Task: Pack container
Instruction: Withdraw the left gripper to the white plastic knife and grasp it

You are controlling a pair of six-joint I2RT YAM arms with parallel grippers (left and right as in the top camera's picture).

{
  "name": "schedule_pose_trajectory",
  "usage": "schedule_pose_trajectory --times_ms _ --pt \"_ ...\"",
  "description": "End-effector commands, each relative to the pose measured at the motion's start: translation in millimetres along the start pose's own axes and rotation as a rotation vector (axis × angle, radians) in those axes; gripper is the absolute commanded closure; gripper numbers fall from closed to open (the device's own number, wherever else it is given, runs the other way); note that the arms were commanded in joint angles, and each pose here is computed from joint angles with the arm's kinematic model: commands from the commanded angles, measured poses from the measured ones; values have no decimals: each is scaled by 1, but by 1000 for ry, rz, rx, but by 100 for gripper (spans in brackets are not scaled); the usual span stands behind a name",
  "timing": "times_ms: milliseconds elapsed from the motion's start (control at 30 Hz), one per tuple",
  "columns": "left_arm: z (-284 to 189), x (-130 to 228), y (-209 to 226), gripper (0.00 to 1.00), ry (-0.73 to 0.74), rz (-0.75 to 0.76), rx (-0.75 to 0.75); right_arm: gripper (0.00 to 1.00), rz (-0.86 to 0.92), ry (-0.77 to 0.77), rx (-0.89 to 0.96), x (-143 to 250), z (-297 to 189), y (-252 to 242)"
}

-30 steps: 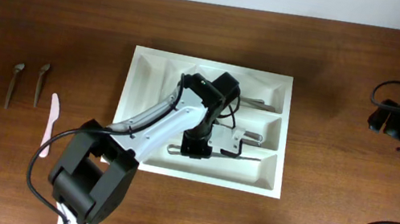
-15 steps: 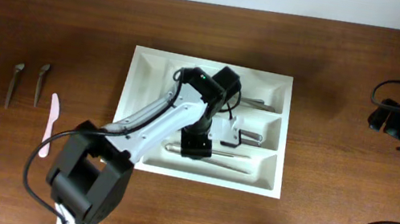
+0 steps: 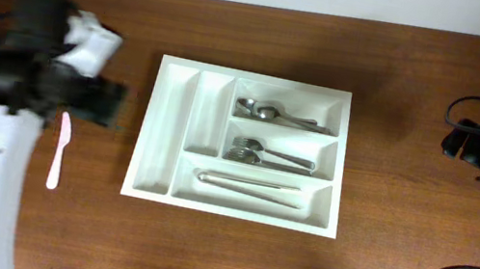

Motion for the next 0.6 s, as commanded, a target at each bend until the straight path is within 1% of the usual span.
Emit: schedule_pose_trajectory --times_ms 0,133,200,233,300,400,467,567 --pt "16 18 30 1 19 -177 36 1 9 -27 3 -2 -10 1" --pt "59 48 48 1 91 -239 14 1 9 -27 4 -1 -10 1" --pt "79 61 53 1 107 -254 3 1 9 -27 4 -1 -10 1" --pt "98 74 61 1 117 -268 -18 1 9 -26 3 -1 -10 1" --pt "121 89 70 1 128 -293 -37 1 9 -24 2 -1 -10 1" --pt "139 107 82 1 162 -322 -59 1 9 -25 3 -1 -10 1" --pt "147 113 87 1 179 -313 -59 1 9 -25 3 -1 -10 1" --pt "160 122 91 1 227 -207 -40 1 9 -24 3 -1 -10 1"
Point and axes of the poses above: each gripper's point midway between its finger pads, its own z axis out along the fingers, its own y axis along the line the jaws close on, x = y × z, the point moved 2 cm from there along -z, back along the fingers, and after that the axes turned 15 degrees about -z, right-handed, at the moved point
